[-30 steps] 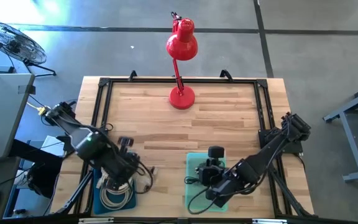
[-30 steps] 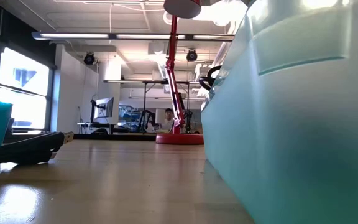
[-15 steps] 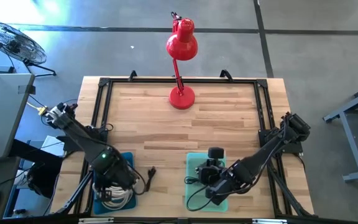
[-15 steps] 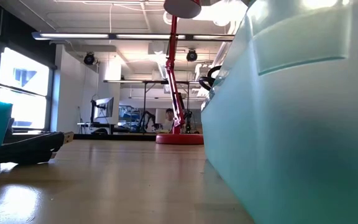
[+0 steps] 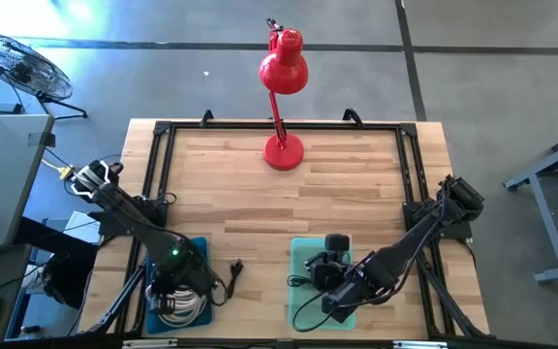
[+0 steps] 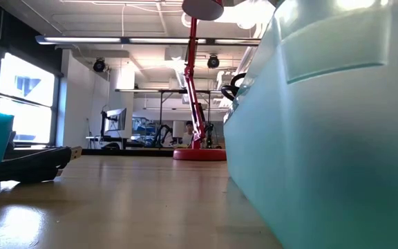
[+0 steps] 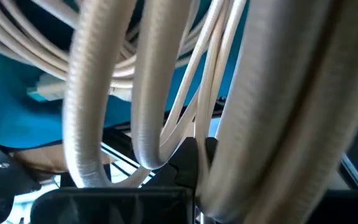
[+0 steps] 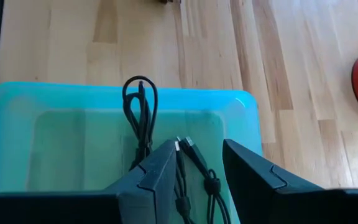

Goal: Pick & Place USB Port
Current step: Put the brown HDMI cable into the blue bin, then put the black USB cable into the green bin

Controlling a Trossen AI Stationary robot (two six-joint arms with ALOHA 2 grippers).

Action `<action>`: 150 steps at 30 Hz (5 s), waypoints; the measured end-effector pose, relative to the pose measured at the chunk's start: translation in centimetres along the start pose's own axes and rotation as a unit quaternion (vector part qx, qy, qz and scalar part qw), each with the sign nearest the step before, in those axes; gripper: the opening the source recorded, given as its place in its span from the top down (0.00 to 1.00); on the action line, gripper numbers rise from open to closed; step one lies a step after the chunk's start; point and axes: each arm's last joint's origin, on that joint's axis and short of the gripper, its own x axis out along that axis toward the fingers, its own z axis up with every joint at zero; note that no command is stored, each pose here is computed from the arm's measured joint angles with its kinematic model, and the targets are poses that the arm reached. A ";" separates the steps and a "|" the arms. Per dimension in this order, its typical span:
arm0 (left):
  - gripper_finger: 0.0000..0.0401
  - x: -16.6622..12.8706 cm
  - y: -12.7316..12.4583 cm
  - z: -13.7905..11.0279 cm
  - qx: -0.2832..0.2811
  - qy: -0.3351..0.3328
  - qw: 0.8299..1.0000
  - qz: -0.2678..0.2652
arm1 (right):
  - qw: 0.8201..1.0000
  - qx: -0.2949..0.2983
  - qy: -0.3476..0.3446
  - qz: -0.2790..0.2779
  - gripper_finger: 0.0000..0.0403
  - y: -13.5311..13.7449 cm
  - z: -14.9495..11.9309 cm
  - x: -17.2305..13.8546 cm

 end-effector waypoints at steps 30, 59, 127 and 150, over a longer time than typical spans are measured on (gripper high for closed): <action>0.81 5.6 3.3 1.8 0.019 0.018 1.000 -0.007 | 1.000 0.001 -0.004 0.003 0.69 0.1 0.1 0.0; 0.80 -2.1 1.2 -0.6 0.008 -0.141 0.955 0.261 | 1.000 0.008 -0.006 0.022 0.69 0.2 0.3 0.1; 0.80 -3.0 -0.1 15.1 -0.188 -0.492 0.849 0.035 | 0.998 -0.032 -0.021 0.044 0.69 2.9 -1.5 -1.9; 0.80 -3.7 -0.8 15.6 -0.174 -0.526 0.833 -0.007 | 0.999 -0.014 -0.029 0.039 0.69 2.9 -1.5 -1.9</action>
